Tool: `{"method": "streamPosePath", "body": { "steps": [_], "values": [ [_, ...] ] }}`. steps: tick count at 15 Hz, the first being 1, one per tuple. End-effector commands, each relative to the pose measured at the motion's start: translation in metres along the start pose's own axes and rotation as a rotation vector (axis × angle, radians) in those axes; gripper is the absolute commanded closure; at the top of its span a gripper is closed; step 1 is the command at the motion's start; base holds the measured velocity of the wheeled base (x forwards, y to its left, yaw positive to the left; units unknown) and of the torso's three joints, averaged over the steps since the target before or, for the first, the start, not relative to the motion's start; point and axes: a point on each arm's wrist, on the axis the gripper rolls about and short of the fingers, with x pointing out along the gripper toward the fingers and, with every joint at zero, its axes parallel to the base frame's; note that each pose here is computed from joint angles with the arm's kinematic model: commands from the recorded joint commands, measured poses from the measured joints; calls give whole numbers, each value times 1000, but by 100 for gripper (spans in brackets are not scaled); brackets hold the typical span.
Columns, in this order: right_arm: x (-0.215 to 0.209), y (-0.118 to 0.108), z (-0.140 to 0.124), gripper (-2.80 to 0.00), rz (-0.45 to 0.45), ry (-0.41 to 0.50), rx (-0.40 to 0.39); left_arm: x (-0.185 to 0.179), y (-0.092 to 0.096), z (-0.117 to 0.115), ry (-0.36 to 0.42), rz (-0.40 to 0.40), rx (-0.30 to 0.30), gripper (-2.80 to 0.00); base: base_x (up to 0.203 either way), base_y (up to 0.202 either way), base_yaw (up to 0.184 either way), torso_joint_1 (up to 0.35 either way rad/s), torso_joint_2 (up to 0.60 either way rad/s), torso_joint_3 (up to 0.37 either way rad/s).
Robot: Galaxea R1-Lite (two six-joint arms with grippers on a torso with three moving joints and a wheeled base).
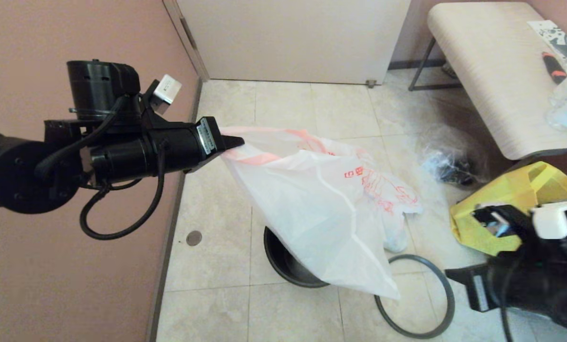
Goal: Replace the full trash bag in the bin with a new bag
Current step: Put the new garbage bag on the trash can
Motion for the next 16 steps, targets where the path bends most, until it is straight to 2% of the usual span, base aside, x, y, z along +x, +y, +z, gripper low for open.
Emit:
{"method": "streamPosePath", "body": {
  "steps": [1,3,5,7,9,13,16],
  "values": [
    [78,22,-11,0,-2,158,-27,5,8,1,-2,22,-9,0,0,0,0,0,0,0],
    [115,34,-4,0,5,149,-23,4,10,2,-4,27,-10,0,0,0,0,0,0,0],
    [150,47,16,0,18,102,-15,4,12,3,-6,32,-12,0,0,0,0,0,0,0],
    [167,63,42,0,52,23,-12,7,19,3,-4,46,-18,0,0,0,0,0,0,0],
    [176,77,60,0,74,-6,-17,12,24,0,9,58,-24,0,0,0,0,0,0,0],
    [237,95,58,0,71,54,-35,22,33,-6,36,76,-36,0,0,0,0,0,0,0],
    [282,105,62,0,72,53,-37,19,31,-3,37,49,-35,0,0,0,0,0,0,0]
  ]
}}
